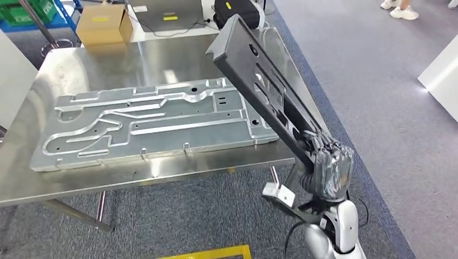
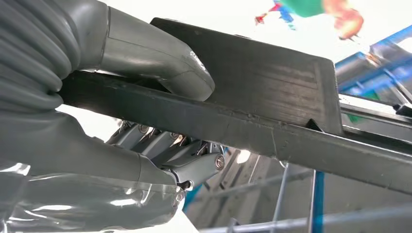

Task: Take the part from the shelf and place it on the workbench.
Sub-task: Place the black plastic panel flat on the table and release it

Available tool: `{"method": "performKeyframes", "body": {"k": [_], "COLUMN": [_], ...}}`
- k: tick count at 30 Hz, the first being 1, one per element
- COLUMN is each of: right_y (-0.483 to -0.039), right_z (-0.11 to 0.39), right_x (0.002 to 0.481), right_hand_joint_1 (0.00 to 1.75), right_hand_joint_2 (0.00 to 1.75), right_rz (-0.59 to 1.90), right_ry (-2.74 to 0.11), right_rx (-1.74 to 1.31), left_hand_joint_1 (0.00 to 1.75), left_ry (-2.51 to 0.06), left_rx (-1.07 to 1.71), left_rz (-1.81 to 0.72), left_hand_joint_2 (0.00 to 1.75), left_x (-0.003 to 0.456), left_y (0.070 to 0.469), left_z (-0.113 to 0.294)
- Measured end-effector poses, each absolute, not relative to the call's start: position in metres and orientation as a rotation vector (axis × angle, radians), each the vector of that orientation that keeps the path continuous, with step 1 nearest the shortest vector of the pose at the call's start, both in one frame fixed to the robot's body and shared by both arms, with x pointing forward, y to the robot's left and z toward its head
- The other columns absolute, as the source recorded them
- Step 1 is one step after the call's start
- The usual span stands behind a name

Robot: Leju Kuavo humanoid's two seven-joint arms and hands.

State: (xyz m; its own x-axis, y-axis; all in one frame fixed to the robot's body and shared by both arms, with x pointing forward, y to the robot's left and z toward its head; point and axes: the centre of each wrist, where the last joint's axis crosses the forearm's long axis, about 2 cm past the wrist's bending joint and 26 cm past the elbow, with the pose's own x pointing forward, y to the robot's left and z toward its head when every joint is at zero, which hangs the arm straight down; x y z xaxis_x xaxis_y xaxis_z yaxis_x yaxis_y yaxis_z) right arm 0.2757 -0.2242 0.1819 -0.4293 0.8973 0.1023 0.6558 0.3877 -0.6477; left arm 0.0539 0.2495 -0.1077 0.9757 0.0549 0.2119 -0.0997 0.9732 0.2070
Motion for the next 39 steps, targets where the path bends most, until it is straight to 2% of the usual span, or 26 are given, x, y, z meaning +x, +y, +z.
{"method": "performKeyframes", "body": {"k": [7, 11, 16, 20, 26, 34, 39], "right_y": [-0.28, -0.335, -0.405, -0.44, -0.462, -0.465, -0.452], "right_z": [0.156, 0.15, 0.187, 0.228, 0.285, 0.353, 0.385], "right_x": [0.322, 0.362, 0.415, 0.442, 0.467, 0.485, 0.493], "right_hand_joint_1": [1.75, 1.75, 1.75, 1.75, 1.75, 1.75, 1.75], "right_hand_joint_2": [1.75, 1.75, 1.75, 1.75, 1.75, 1.75, 1.75], "right_rz": [0.963, 1.055, 1.138, 1.158, 1.204, 1.235, 1.281], "right_ry": [-1.904, -1.684, -1.435, -1.254, -1.023, -0.937, -0.917], "right_rx": [-1.524, -1.613, -1.72, -1.739, -1.734, -1.799, -1.827], "left_hand_joint_1": [0.0, 0.0, 0.0, 0.0, 0.0, 0.0, 0.0], "left_ry": [-0.195, -0.187, -0.178, -0.172, -0.173, -0.152, -0.152], "left_rx": [0.193, 0.187, 0.184, 0.181, 0.172, 0.168, 0.165], "left_rz": [0.084, 0.083, 0.079, 0.077, 0.071, 0.055, 0.048], "left_hand_joint_2": [1.75, 1.75, 1.75, 1.75, 1.75, 1.75, 1.75], "left_x": [0.052, 0.051, 0.05, 0.05, 0.059, 0.055, 0.056], "left_y": [0.241, 0.239, 0.238, 0.238, 0.237, 0.234, 0.232], "left_z": [-0.107, -0.107, -0.107, -0.107, -0.106, -0.106, -0.106]}}
